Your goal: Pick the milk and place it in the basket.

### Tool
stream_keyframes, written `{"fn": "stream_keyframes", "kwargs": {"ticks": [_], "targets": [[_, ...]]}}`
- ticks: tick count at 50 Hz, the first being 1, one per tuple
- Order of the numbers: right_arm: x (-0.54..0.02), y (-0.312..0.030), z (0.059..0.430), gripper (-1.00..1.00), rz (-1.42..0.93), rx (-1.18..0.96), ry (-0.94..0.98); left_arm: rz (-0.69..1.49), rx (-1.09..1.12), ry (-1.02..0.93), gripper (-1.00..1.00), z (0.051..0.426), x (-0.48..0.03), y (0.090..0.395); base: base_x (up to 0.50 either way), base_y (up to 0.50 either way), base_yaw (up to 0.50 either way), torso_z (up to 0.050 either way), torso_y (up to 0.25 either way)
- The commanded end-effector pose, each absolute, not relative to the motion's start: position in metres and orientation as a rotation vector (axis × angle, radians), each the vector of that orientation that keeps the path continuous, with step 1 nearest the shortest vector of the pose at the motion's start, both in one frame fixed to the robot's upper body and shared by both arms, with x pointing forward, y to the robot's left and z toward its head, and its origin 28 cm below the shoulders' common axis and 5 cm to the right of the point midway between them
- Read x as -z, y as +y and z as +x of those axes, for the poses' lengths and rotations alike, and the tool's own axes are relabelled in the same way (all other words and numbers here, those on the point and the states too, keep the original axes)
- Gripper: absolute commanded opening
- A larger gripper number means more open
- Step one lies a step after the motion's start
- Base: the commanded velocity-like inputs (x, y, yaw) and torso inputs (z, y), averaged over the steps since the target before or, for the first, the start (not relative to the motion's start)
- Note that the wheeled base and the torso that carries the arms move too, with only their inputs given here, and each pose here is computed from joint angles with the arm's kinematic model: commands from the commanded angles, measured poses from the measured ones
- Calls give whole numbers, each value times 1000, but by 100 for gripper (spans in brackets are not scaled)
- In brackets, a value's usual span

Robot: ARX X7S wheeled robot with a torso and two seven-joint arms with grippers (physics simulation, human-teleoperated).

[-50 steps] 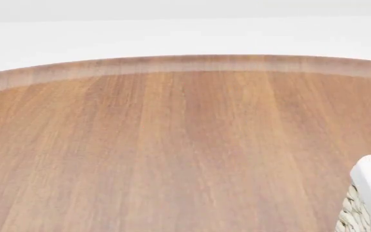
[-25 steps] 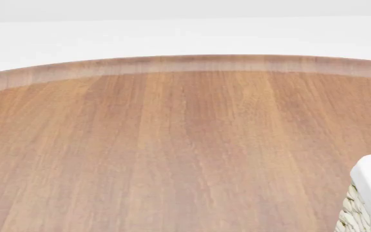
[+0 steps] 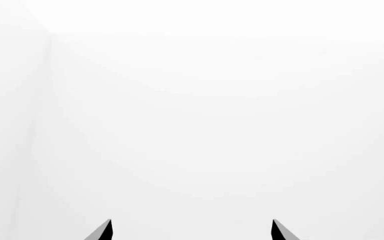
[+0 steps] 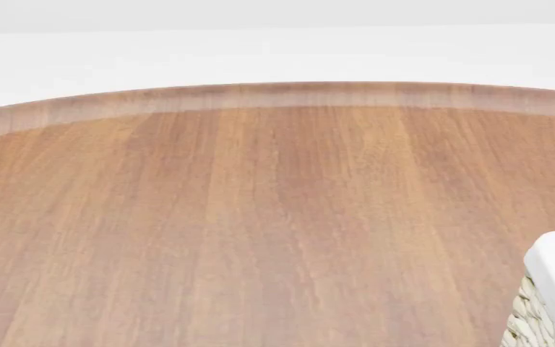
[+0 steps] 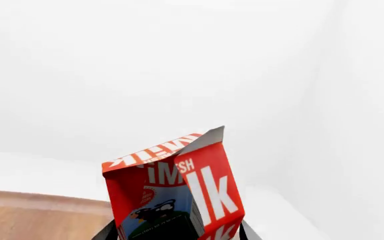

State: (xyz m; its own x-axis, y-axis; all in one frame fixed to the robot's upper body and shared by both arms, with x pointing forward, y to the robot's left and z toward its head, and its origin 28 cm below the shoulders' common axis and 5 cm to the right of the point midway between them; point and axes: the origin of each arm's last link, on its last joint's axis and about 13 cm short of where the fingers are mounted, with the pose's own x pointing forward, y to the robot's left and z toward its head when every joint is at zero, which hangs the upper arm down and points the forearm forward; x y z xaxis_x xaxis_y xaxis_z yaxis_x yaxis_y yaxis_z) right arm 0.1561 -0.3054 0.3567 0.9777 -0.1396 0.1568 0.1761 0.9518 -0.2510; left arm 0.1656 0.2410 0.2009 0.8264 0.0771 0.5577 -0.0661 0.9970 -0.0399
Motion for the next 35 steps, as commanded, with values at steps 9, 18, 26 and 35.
{"fn": "stream_keyframes", "kwargs": {"ticks": [9, 18, 26, 35], "targets": [[-340, -323, 191, -100, -225, 140, -22, -16, -81, -614, 100, 167, -203, 242, 0, 0, 0, 1, 1], [-336, -326, 202, -100, -252, 112, 62, -15, -76, -611, 100, 168, -203, 241, 0, 0, 0, 0, 1], [-323, -329, 206, -100, -253, 122, 130, -15, -75, -612, 100, 168, -202, 241, 0, 0, 0, 1, 1], [-310, -329, 209, -100, -265, 125, 221, -15, -76, -608, 100, 168, -201, 241, 0, 0, 0, 0, 1]]}}
